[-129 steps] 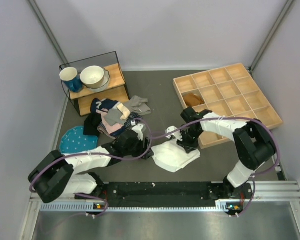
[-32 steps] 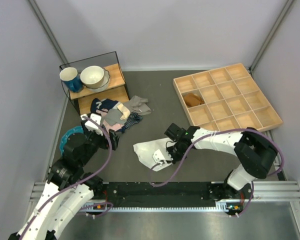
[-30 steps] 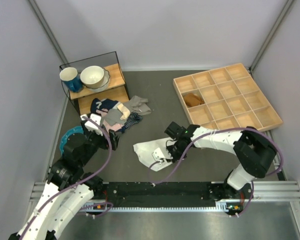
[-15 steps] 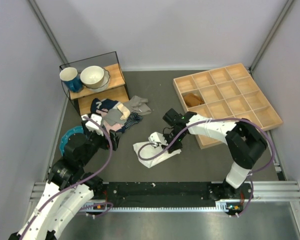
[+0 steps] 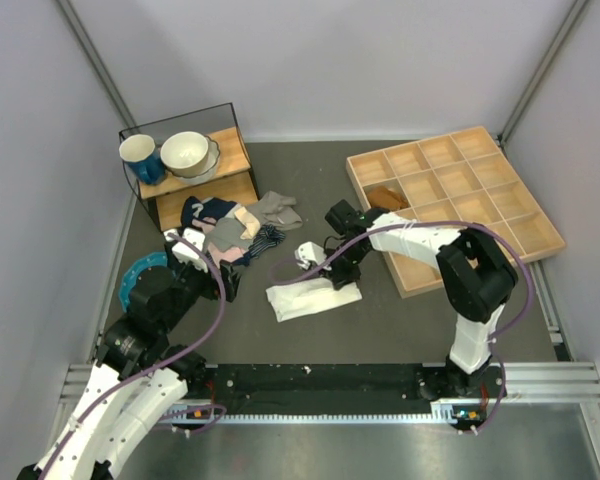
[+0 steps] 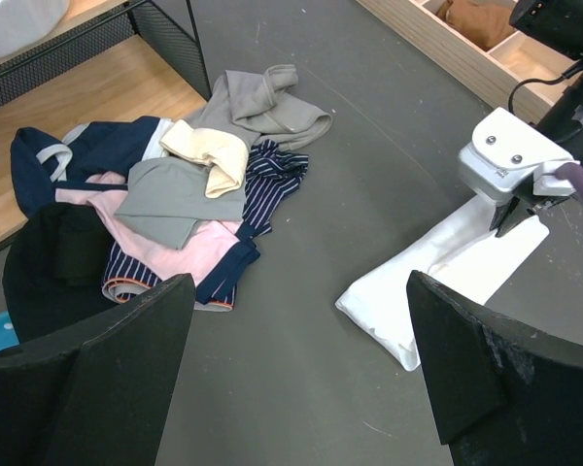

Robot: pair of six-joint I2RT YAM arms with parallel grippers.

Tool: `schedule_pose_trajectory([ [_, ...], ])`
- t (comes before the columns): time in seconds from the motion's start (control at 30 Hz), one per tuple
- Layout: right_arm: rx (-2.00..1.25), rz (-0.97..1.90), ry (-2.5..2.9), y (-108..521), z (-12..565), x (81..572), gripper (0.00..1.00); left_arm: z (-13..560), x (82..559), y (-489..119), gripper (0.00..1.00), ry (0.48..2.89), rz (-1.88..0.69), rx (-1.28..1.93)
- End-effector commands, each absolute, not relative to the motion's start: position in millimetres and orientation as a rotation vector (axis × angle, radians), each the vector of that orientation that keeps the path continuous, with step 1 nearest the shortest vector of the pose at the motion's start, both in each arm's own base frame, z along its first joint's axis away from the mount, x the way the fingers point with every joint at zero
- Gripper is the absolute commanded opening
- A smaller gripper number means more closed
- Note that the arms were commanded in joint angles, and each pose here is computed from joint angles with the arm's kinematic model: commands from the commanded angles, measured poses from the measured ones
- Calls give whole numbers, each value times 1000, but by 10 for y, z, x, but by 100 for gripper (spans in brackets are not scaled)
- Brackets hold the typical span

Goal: Roll the underwear
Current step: Fold the underwear at the center of the board.

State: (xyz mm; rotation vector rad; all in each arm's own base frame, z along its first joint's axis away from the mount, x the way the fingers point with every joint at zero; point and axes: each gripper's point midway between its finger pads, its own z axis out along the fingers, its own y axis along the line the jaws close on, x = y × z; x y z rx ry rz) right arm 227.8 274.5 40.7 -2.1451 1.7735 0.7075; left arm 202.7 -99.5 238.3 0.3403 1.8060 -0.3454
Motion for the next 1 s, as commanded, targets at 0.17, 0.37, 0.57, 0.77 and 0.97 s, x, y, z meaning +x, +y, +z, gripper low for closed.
schedule_pose_trajectory([
  [0.17, -2018, 630, 1885, 2796, 556, 2607, 17, 2487, 2060, -1025, 96, 1751, -358, 349],
  [0.37, -1887, 563, 1897, 2711, 892, 2858, 36, 2466, 2031, -1139, 99, 1755, -422, 380],
  [0.57, -1898, 694, 1770, 2746, 1018, 2687, 42, 2254, 2021, -1326, 99, 1860, -588, 266],
  [0.77, -1938, 819, 1718, 2867, 893, 2618, 56, 1662, 1812, -1833, 98, 2074, -997, 153],
  [0.97, -1997, 915, 1704, 3190, 849, 2450, 58, 1246, 1762, -1822, 93, 2115, -1054, 3],
])
